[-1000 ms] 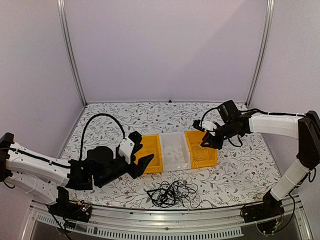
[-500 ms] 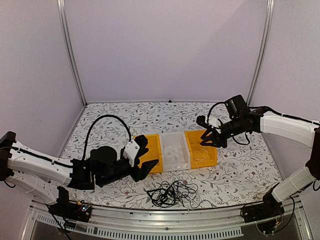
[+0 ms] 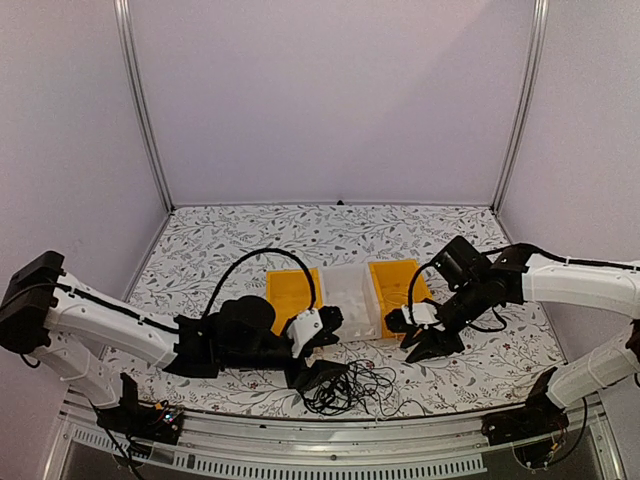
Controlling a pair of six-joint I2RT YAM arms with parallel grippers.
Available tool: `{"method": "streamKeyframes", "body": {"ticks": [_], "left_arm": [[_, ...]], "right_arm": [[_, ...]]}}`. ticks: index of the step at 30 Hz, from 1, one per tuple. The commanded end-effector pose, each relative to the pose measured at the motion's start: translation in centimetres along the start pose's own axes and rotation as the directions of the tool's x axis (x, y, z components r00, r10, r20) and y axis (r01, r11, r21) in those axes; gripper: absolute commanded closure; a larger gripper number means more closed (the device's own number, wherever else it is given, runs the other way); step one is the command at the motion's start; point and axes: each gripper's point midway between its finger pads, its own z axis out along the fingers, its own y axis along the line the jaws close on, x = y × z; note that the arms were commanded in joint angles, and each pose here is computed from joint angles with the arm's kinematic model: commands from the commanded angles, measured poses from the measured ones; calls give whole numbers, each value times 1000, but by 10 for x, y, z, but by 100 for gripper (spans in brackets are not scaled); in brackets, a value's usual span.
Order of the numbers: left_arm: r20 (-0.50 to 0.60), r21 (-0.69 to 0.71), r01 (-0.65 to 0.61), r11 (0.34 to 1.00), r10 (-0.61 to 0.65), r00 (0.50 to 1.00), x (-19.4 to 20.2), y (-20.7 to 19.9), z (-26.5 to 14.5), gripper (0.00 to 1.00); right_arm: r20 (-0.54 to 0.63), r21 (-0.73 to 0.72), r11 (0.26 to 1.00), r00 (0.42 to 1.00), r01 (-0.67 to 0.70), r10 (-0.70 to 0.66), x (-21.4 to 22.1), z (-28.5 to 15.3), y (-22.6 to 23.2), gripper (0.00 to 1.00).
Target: Untangle the cables
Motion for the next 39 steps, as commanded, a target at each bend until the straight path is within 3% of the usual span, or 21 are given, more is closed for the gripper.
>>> {"method": "streamKeyframes", "body": {"ticks": [1, 5, 7, 11, 15, 25, 36, 39], "left_arm": [[43, 72, -20, 997, 17, 999, -20, -17, 22, 36], [-5, 49, -53, 997, 53, 999, -12, -22, 47, 35], [-40, 30, -59, 998, 60, 997, -3, -20, 56, 38], [-94, -88, -77, 993, 69, 993, 16, 1, 50, 56], [-124, -97, -57, 994, 44, 991, 34, 4, 32, 63], [-129, -131, -1, 991, -16, 991, 53, 7, 12, 65], [-102, -127, -8, 992, -5, 995, 50, 3, 13, 65], [-84, -144, -19, 989, 7, 996, 44, 4, 10, 64]], "right_arm": [[-56, -29, 1000, 998, -4, 3, 15, -3, 16, 65], [-81, -59, 998, 996, -34, 29, 24, 3, 23, 64], [-82, -79, 996, 996, -50, 44, 28, 6, 27, 54], [-78, -98, 993, 995, -73, 65, 28, 12, 30, 51], [-67, -118, 989, 995, -85, 78, 23, 18, 31, 51], [-114, -254, 952, 982, -174, 149, 18, 50, 36, 51], [-152, -289, 917, 958, -276, 241, 21, 66, 32, 53], [-161, -292, 909, 952, -297, 259, 20, 69, 30, 63]]}}
